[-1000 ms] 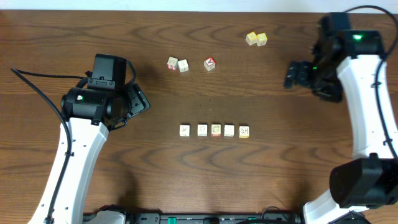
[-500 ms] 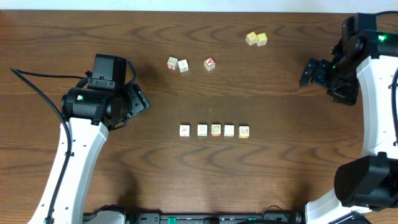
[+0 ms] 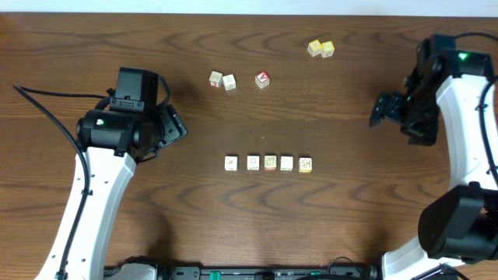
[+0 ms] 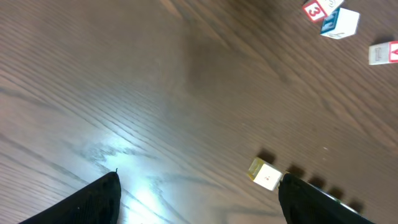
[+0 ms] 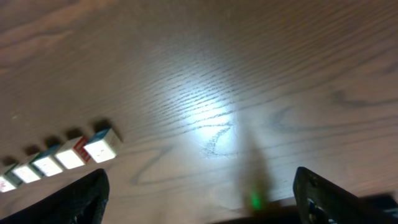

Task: Lift 5 blocks
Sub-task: 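Bring both grippers down to the two ends of the block row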

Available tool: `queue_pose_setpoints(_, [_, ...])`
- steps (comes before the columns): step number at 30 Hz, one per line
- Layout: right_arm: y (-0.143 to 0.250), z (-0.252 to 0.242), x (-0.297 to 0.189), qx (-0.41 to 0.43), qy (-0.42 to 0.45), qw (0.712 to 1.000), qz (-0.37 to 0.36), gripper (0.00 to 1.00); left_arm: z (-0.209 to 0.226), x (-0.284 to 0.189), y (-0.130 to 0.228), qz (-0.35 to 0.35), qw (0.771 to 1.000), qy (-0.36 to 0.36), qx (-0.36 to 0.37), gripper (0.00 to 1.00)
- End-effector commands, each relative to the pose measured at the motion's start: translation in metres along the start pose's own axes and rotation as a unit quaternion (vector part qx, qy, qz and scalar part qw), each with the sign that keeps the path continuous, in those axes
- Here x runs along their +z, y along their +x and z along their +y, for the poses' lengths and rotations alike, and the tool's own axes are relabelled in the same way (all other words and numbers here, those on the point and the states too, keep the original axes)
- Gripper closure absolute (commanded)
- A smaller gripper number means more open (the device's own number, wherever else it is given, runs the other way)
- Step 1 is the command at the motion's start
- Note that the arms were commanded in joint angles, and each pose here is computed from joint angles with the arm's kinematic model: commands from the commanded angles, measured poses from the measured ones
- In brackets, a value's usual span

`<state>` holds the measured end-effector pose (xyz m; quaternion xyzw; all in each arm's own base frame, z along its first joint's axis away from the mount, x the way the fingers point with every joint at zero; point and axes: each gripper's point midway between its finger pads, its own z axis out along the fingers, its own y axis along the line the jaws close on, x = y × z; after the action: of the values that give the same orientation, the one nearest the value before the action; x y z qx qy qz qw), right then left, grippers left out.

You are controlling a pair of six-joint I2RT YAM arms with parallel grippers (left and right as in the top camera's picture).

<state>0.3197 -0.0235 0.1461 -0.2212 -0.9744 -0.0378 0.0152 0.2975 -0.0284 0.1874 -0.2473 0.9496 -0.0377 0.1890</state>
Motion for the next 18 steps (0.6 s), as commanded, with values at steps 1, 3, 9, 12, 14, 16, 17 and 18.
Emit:
queue_pose_setpoints(1, [0.007, -0.005, 0.029, 0.011, 0.006, 1.000, 0.019, 0.09, 0.020, -0.002, -0.014, -0.037, 0.997, -0.057, 0.031, 0.18])
queue_pose_setpoints(3, [0.009, -0.007, 0.045, 0.011, 0.006, 1.000, 0.022, 0.08, 0.020, -0.002, -0.014, -0.037, 0.997, -0.057, 0.031, 0.19])
queue_pose_setpoints(9, [0.026, -0.009, 0.080, 0.001, -0.003, 0.999, 0.050, 0.30, 0.019, -0.001, -0.014, -0.037, 0.997, -0.055, 0.030, 0.19])
queue_pose_setpoints(12, [0.033, -0.002, 0.090, 0.000, -0.029, 0.998, 0.063, 0.99, 0.011, -0.001, -0.011, -0.028, 0.999, -0.032, 0.029, 0.18])
queue_pose_setpoints(14, [0.037, 0.002, 0.095, -0.001, -0.042, 0.997, 0.067, 0.99, 0.006, -0.001, -0.014, -0.032, 0.999, -0.022, 0.028, 0.18])
queue_pose_setpoints(16, [0.039, 0.002, 0.100, -0.002, -0.041, 0.997, 0.069, 0.99, 0.006, -0.001, -0.014, -0.034, 0.999, -0.021, 0.028, 0.19])
queue_pose_setpoints(17, [0.040, 0.003, 0.103, -0.005, -0.041, 0.997, 0.069, 0.99, 0.006, -0.001, -0.014, -0.033, 0.999, -0.021, 0.028, 0.19])
queue_pose_setpoints(18, [0.042, 0.003, 0.105, -0.008, -0.040, 0.997, 0.070, 0.99, 0.006, -0.001, -0.014, -0.033, 0.999, -0.021, 0.028, 0.18])
